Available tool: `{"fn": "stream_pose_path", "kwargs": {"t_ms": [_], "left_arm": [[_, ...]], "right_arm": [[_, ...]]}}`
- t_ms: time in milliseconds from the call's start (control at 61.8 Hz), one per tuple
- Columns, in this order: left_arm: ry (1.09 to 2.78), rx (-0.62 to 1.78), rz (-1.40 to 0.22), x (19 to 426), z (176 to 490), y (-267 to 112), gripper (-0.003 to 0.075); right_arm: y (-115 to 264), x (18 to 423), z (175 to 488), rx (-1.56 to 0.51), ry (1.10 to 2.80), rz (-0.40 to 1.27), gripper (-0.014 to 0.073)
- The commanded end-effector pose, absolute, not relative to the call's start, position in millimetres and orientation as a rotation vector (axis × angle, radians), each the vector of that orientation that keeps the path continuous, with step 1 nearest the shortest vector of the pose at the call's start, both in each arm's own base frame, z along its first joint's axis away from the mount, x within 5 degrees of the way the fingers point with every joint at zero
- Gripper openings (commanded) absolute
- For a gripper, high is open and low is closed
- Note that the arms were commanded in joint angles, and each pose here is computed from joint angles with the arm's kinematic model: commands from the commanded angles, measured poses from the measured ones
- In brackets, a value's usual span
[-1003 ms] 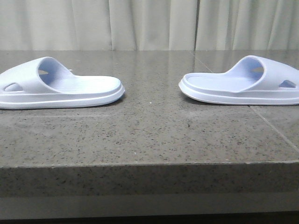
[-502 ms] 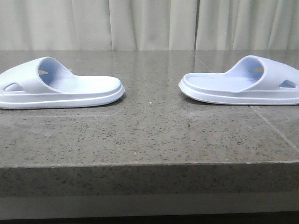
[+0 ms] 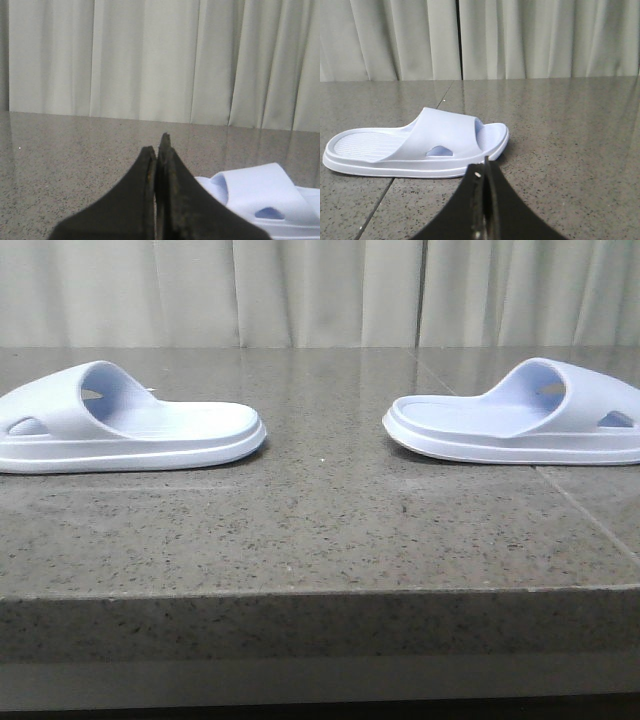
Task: Insert blue slippers together front up
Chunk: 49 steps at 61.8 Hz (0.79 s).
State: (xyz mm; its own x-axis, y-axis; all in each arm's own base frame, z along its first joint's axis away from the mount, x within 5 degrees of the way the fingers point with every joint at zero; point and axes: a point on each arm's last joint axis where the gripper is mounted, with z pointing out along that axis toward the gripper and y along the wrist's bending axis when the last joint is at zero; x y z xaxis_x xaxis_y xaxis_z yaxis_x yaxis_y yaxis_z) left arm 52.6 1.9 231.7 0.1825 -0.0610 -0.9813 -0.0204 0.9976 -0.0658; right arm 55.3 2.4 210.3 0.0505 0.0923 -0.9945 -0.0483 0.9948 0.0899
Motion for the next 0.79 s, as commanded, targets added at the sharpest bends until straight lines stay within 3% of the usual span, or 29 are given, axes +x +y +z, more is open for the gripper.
{"fn": "stream_pose_path", "kwargs": {"t_ms": [0,259,453,583,777], "left_arm": [[1.250,-0.074,-0.054,40,272,1,-0.0020],[1.365,-0.046,-0.064,30,352,-2,-0.0020],[1.549,-0.034,-0.056,53,379,-2,-0.0020],[1.648,-0.035,-0.058,71,379,-2,-0.0020],[1.757,-0.037,-0.060,89,370,-2,-0.0020]], "right_arm": [[2,46,247,0.030,1.380,0.097,-0.0118],[0,23,323,0.031,1.363,0.077,-0.0118],[-1,33,361,0.038,1.461,0.070,-0.0118],[-1,50,367,0.039,1.579,0.052,-0.0118],[-3,79,351,0.024,1.791,-0.017,-0.0118]]}}
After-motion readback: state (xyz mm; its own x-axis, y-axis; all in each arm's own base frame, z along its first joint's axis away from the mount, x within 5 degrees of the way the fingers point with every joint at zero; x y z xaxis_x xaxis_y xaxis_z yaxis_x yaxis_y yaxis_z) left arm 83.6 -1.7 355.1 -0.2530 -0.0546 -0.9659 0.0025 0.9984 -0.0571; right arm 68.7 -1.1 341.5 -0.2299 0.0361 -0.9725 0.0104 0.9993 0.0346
